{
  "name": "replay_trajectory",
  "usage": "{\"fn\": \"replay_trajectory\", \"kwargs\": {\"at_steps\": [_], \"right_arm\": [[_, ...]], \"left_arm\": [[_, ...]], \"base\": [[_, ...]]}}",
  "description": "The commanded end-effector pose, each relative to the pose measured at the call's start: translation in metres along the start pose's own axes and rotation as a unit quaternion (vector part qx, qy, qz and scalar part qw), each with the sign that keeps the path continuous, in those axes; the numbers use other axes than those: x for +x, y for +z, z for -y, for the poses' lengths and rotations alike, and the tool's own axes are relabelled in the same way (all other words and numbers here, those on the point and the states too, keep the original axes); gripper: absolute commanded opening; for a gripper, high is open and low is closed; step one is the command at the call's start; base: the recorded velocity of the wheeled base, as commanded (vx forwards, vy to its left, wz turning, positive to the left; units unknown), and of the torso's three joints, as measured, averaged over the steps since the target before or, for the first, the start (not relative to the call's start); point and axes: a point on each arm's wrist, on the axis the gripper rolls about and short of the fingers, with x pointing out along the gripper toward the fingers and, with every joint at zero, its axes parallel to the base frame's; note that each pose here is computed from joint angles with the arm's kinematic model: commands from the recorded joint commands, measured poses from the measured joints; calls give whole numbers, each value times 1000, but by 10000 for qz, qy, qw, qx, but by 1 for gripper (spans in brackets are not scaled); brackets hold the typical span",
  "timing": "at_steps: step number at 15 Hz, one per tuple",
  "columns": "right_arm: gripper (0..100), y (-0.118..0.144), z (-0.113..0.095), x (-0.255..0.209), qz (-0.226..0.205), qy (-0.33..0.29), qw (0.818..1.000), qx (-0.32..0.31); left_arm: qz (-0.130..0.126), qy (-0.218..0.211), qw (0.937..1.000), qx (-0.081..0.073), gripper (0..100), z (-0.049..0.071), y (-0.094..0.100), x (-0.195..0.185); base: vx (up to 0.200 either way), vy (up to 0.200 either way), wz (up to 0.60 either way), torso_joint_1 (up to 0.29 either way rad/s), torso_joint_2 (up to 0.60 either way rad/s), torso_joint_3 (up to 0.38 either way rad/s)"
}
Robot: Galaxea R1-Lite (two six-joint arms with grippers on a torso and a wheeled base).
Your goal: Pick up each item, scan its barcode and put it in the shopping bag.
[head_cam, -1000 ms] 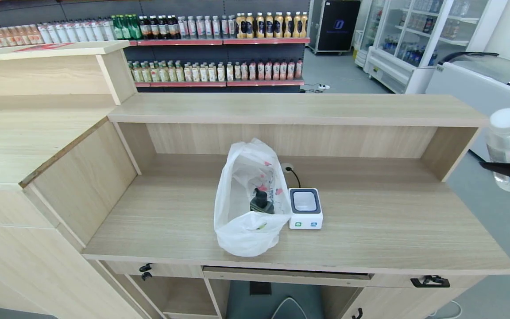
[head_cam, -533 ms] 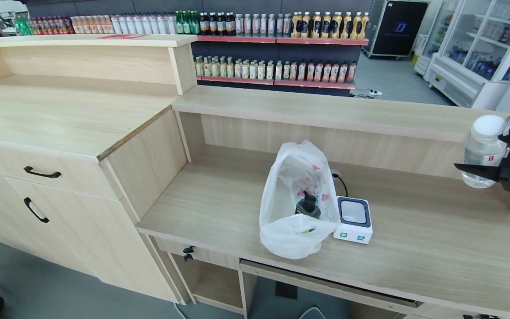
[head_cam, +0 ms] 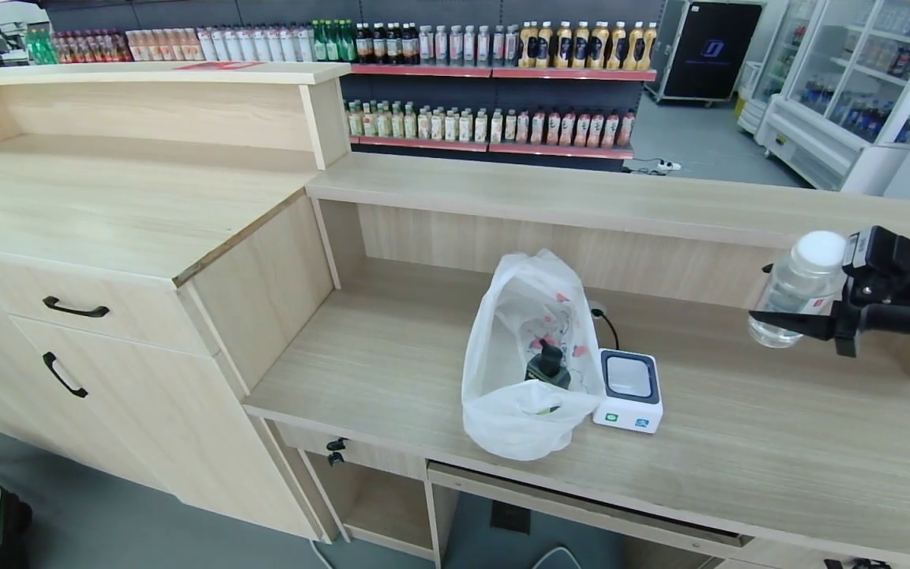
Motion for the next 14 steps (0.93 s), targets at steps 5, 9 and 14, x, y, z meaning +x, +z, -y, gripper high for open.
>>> {"fn": "replay_trajectory", "kwargs": {"at_steps": [5, 9, 14], "right_arm": [[0, -5, -10, 25, 274, 362, 9990, -63], [0, -13, -11, 40, 535, 430, 9957, -625], [0, -20, -17, 45, 547, 437, 9954, -661]], "left_arm": [[5, 6, 10000, -1, 100, 0, 0, 0], [-3, 6, 10000, -1, 100, 0, 0, 0], [5, 6, 10000, -1, 100, 0, 0, 0]], "base": [[0, 0, 0, 0, 0, 0], [0, 0, 0, 0, 0, 0], [0, 0, 0, 0, 0, 0]]}}
